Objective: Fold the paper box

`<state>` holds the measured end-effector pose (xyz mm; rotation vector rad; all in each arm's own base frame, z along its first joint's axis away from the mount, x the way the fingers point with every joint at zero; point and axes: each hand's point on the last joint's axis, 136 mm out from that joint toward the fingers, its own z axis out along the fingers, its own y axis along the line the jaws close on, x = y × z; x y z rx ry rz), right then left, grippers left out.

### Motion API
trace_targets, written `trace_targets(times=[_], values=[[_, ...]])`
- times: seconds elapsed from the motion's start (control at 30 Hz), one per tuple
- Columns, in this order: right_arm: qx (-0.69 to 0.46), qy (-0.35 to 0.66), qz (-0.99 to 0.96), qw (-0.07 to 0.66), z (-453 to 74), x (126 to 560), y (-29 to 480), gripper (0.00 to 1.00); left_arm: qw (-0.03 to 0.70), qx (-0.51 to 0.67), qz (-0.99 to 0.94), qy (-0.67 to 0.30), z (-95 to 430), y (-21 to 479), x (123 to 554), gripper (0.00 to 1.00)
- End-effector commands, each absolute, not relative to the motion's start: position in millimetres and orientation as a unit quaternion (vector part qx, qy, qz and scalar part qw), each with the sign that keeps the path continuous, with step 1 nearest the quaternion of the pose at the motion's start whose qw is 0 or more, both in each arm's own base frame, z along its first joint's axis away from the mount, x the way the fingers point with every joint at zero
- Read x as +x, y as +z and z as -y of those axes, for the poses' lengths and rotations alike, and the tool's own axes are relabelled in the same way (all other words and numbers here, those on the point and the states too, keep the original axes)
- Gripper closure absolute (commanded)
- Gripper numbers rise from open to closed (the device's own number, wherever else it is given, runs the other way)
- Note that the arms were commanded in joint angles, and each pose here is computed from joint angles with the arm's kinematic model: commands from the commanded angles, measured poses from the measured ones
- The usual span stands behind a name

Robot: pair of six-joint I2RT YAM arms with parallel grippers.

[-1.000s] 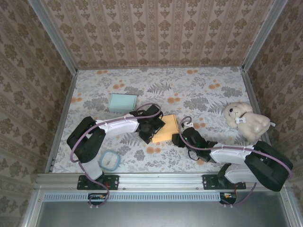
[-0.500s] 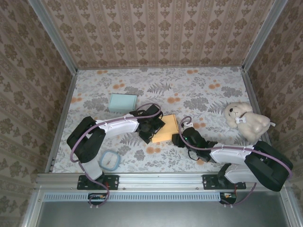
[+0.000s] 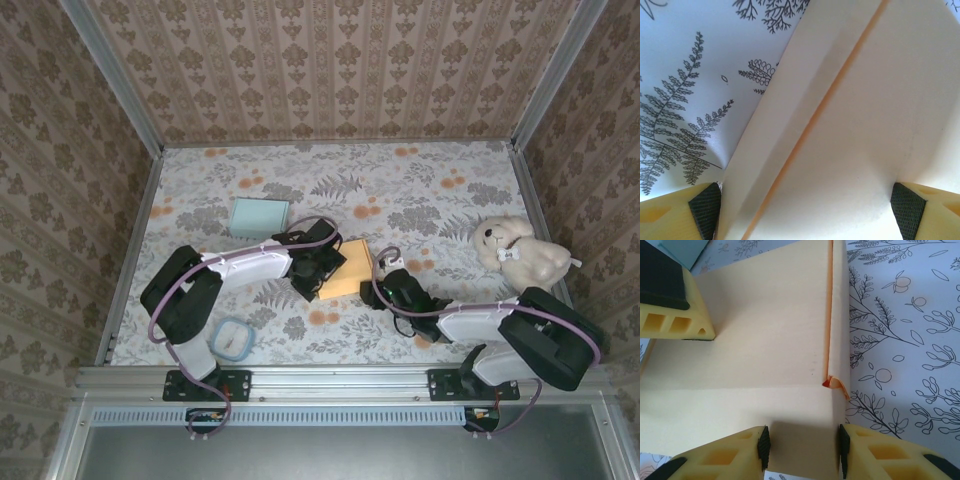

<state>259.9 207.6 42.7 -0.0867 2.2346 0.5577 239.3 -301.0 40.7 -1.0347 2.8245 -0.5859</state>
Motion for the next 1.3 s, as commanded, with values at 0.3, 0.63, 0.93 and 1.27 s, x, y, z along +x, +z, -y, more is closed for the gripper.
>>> trace_targets(times=[0.3, 0.63, 0.93, 1.27], values=[[-0.077, 0.205, -0.869, 0.443, -208, 263, 32, 0.56, -0.001, -0.339, -0.934, -0.112, 275, 8, 214, 0.10], [-0.088, 0.198, -0.864, 0.455, -213, 271, 23, 0.55, 0.001, -0.333, -0.938, -0.096, 264, 6, 210, 0.10], [-0.115, 0.175, -0.853, 0.479, -222, 287, 9, 0.50, -0.004, -0.321, -0.942, -0.101, 269, 6, 211, 0.10], [-0.119, 0.134, -0.858, 0.482, -219, 297, 0, 0.42, 0.024, -0.284, -0.952, -0.112, 280, 25, 216, 0.10]])
